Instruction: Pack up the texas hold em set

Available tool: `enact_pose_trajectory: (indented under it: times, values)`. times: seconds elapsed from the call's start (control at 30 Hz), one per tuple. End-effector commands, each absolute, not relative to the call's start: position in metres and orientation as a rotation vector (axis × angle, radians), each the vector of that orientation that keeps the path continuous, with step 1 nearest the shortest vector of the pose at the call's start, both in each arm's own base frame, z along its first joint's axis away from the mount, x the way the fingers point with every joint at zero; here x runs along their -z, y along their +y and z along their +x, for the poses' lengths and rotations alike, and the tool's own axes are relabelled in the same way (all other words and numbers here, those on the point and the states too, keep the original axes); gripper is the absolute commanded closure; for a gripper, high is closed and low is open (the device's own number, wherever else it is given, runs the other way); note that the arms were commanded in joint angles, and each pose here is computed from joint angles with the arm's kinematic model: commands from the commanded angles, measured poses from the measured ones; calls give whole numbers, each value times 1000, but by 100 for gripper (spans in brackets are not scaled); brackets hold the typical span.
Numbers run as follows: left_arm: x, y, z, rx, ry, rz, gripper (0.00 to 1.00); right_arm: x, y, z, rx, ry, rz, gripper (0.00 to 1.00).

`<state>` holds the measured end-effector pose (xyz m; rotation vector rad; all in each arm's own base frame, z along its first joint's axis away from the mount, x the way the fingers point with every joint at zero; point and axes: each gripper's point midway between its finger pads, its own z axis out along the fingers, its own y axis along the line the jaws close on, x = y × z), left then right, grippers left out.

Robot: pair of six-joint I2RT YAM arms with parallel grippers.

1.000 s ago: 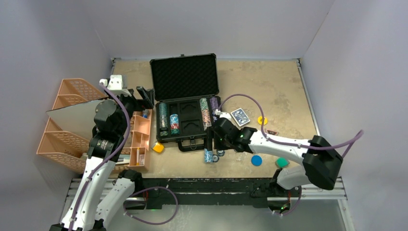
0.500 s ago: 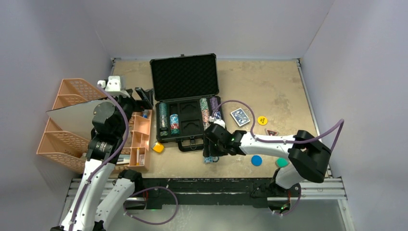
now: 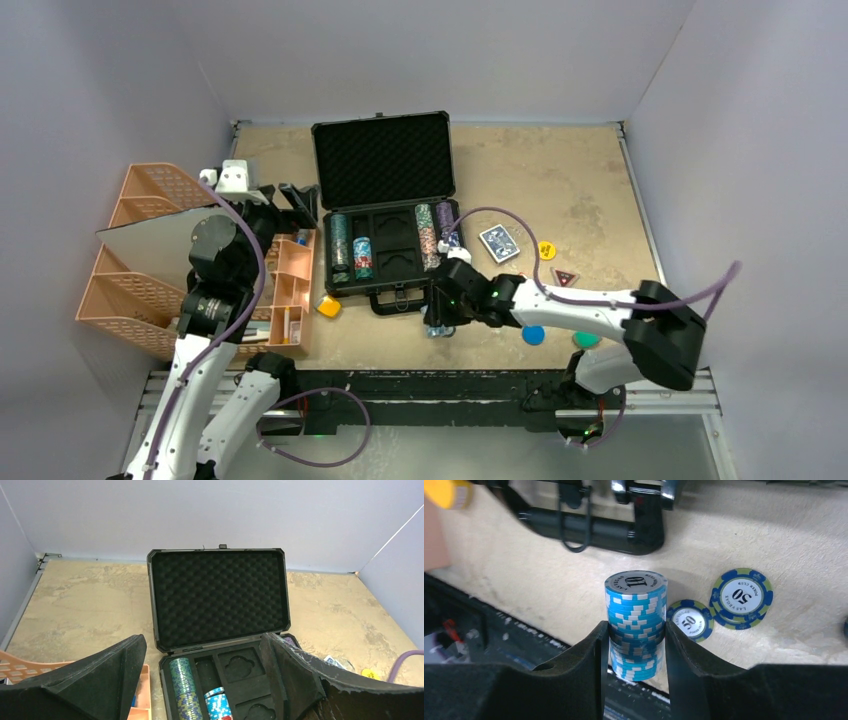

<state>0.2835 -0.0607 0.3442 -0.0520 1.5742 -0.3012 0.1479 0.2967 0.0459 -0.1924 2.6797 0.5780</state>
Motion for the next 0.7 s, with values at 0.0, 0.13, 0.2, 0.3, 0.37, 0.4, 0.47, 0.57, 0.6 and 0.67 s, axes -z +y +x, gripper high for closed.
enact_pose_trajectory:
  times: [0.0, 0.13, 0.2, 0.3, 0.37, 0.4, 0.47, 0.57, 0.6, 0.67]
  values:
    - [-358, -61, 281, 316, 1526, -42, 11, -109, 315, 154, -804, 2494, -228, 75]
    - [-359, -61, 280, 317, 1520, -45, 11, -147, 329, 157, -929, 2385, -244, 75]
    - [-360, -61, 280, 318, 1519, -45, 11, -164, 341, 158, -1003, 2342, -254, 75]
    - [-360, -60, 280, 318, 1518, -50, 11, -185, 361, 174, -1055, 2274, -215, 74]
    - [-359, -60, 280, 316, 1521, -54, 11, -197, 378, 192, -1048, 2223, -190, 74]
    - [-359, -59, 280, 315, 1520, -57, 11, -201, 385, 202, -1034, 2208, -176, 74]
    - [-359, -58, 280, 313, 1521, -61, 11, -215, 400, 227, -1033, 2157, -130, 74]
    - [-360, -58, 279, 313, 1518, -65, 11, -226, 420, 262, -1058, 2101, -94, 74]
    - [-361, -58, 278, 314, 1513, -67, 11, -222, 427, 274, -1046, 2098, -96, 74]
    - [-361, -57, 278, 311, 1510, -72, 11, -231, 439, 294, -1038, 2072, -105, 74]
